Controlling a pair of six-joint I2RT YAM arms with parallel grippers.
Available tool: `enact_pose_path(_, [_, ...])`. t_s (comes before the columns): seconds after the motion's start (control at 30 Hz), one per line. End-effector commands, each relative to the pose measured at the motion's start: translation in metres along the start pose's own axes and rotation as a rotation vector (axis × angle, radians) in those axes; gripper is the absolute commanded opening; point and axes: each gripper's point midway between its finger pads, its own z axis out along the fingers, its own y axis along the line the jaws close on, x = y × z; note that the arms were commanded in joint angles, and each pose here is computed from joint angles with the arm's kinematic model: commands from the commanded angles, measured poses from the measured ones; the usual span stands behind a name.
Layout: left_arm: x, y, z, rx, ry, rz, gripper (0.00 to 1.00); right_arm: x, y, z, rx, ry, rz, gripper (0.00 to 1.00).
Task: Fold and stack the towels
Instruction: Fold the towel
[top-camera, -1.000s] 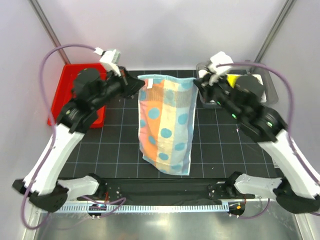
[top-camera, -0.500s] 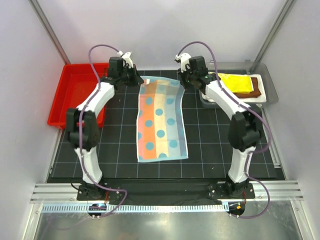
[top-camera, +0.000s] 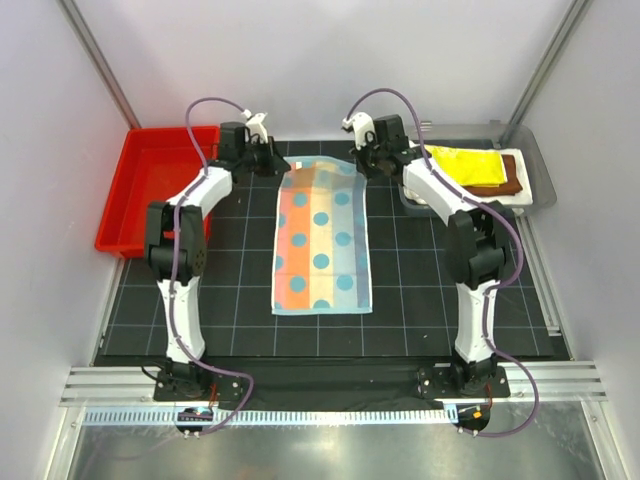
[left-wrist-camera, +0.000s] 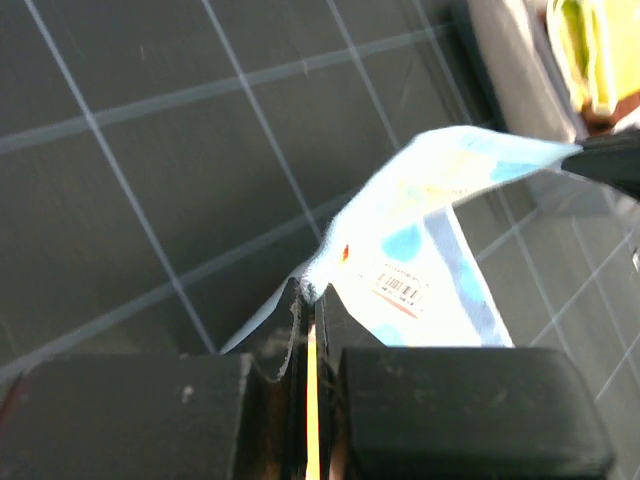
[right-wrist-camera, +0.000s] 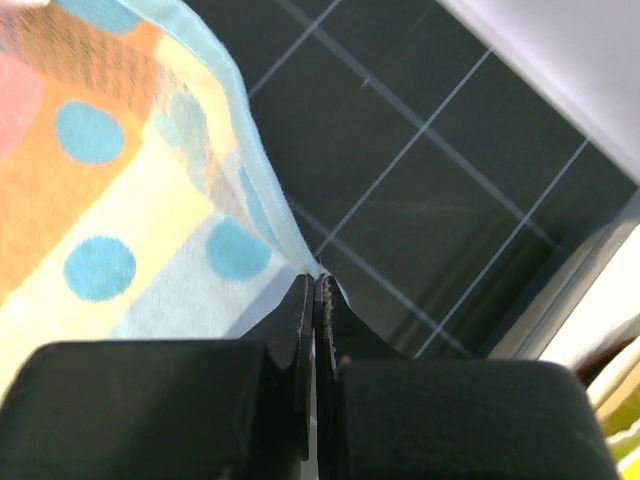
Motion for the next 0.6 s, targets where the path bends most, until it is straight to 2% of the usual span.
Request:
enact_pose_path(0.0, [-0.028, -0.026, -0.035, 0.039, -0.079, 0.121, 0.00, -0.028, 0.003, -0.041, -0.005, -0.067, -0.078, 0.01])
enact_pose_path(0.2, [0.016, -0.042, -0.070, 0.039, -0.023, 0.070, 0.00, -0.004, 0.033, -0.078, -0.084, -0.007, -0.050, 0.01])
enact_pose_path(0.3, [0.033, -0.060, -0.089, 0.085, -0.054, 0.007, 0.00, 0.020, 0.064, -0.092, -0.122, 0.051, -0.021, 0.01])
enact_pose_path(0.37, [0.042, -0.069, -0.100, 0.099, -0.067, -0.017, 0.00, 0.022, 0.082, -0.104, -0.125, 0.049, -0.003, 0.01])
enact_pose_path(0.4, [0.059, -0.067, -0.104, 0.089, -0.050, -0.039, 0.00, 0.026, 0.086, -0.108, -0.113, 0.055, 0.005, 0.01])
enact_pose_path(0.57, [0.080, -0.083, -0.136, 0.044, -0.059, -0.067, 0.00, 0.056, 0.123, -0.132, -0.140, 0.102, 0.050, 0.01])
